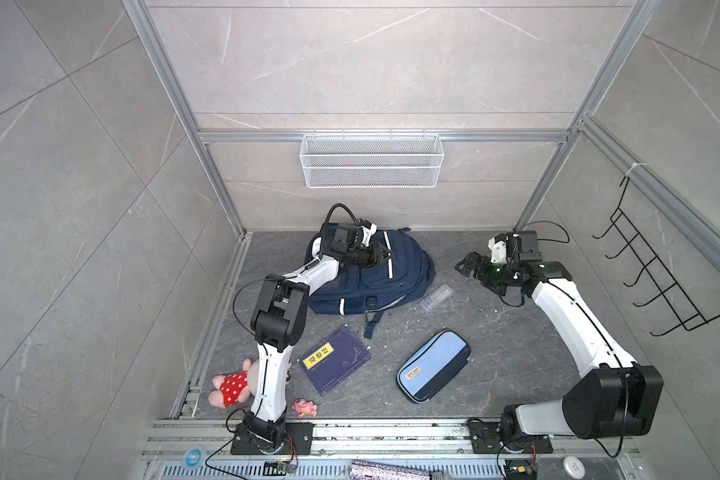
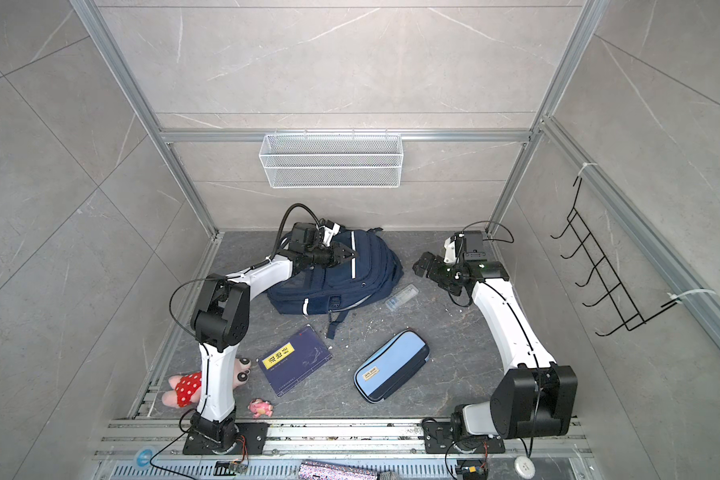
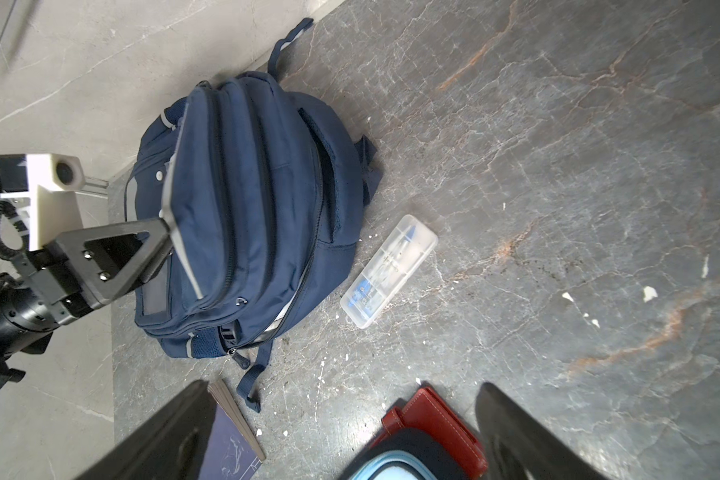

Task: Pack the student bag
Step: 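Open the right gripper and withdraw it from the backpack while the left holds the bag, then release the backpack with the left gripper and move both grippers to the purple book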

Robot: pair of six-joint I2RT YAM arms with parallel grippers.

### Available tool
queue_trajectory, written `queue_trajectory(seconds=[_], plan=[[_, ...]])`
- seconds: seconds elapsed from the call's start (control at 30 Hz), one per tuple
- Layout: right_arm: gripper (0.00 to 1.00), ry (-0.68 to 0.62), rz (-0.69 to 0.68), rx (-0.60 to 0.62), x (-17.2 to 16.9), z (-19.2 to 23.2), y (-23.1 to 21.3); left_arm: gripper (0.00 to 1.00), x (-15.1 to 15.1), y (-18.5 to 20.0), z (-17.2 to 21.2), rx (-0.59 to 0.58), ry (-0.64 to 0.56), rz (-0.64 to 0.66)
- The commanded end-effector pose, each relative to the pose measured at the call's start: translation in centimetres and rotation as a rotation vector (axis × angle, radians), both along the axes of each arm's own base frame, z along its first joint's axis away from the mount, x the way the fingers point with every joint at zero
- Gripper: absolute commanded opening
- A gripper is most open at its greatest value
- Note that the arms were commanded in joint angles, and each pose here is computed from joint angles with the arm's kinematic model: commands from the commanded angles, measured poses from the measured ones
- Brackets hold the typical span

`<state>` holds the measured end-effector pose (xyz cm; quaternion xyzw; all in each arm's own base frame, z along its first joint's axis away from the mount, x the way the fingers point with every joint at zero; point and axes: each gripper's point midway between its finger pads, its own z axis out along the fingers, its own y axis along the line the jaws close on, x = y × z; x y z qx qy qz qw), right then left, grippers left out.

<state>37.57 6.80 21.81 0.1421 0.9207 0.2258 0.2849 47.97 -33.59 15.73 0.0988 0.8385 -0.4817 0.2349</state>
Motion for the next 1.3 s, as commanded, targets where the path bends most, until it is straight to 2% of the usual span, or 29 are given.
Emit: queue_trajectory(seconds=[0.0,0.17,0.3,0.5,0.6,0.8,0.97,1.17,1.27], plan=[[0.99,-0.038,0.02,-0.003,0.1,1.0,0.2,0.42,-0.5,1.6,6.9,0.073,-0.143,0.009],[0.99,-0.034,0.051,0.021,-1.4,0.7,1.5,0.57,-4.1,4.7,9.1,0.188,-0.147,0.033],[1.0,-0.015,0.199,0.025,-2.9,0.3,6.2,0.68,-9.0,7.6,9.2,0.26,-0.09,0.06],[1.0,0.05,0.441,0.128,-5.4,-1.0,14.2,0.7,-16.3,12.3,5.0,0.393,0.114,0.098],[1.0,0.102,0.553,0.157,-7.6,-1.9,17.7,0.71,-18.7,14.1,2.8,0.385,0.217,0.132],[1.0,0.234,0.76,0.238,-13.2,-4.6,24.3,0.72,-20.7,17.4,-2.0,0.305,0.405,0.221],[1.0,0.336,0.887,0.244,-17.6,-7.3,28.5,0.72,-20.9,19.2,-4.5,0.261,0.486,0.271],[1.0,0.468,0.848,0.258,-20.0,-11.7,29.9,0.73,-21.4,19.6,-7.3,0.272,0.561,0.241],[1.0,0.503,0.827,0.251,-20.8,-13.3,30.6,0.73,-21.3,20.5,-8.0,0.278,0.578,0.271]])
